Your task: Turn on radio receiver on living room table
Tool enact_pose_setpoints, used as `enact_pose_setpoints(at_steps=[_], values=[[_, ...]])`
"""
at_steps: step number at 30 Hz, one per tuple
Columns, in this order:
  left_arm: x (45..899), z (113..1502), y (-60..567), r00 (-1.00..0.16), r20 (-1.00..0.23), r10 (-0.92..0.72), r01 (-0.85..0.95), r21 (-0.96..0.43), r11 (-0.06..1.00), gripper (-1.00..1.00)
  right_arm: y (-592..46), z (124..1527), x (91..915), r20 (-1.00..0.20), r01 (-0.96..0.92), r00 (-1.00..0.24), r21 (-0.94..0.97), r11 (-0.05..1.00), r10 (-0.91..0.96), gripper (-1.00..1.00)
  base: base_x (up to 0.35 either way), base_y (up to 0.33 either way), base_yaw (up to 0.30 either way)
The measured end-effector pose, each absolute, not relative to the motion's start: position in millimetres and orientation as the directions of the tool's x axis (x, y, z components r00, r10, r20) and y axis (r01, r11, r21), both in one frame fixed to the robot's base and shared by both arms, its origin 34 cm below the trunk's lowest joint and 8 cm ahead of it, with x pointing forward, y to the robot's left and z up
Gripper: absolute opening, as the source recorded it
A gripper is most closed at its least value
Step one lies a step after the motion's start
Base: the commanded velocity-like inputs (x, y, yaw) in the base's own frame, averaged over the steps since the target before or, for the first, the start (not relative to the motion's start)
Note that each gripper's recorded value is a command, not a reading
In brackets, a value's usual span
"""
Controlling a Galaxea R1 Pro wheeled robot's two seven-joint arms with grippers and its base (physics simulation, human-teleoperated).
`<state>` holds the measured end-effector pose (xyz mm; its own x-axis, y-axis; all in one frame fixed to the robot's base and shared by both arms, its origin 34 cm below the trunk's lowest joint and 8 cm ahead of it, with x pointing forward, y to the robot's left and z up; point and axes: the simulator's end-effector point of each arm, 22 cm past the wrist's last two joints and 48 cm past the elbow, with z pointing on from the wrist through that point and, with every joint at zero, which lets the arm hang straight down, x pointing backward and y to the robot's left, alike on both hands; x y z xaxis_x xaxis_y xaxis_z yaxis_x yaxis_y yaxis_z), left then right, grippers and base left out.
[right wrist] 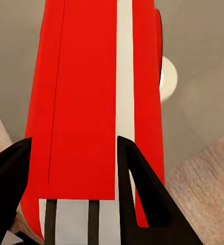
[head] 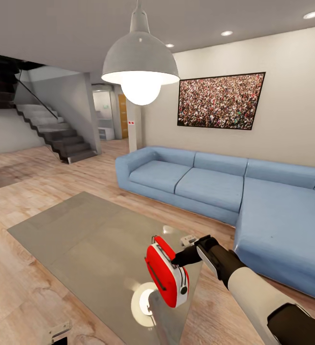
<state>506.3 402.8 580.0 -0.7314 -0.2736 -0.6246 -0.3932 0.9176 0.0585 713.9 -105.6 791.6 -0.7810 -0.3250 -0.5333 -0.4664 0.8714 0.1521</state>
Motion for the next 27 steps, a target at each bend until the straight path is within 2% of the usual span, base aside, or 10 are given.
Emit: enact_pose_setpoints(at_steps=[27], values=[[507,554,399,-0.732,-0.624,-0.274,-0.391,0.055,0.919,-1.00,-113,752,713,-0.542,-0.484,-0.763,0.118,0.867,-0.352,-1.00,0.000,0.000,0.000]])
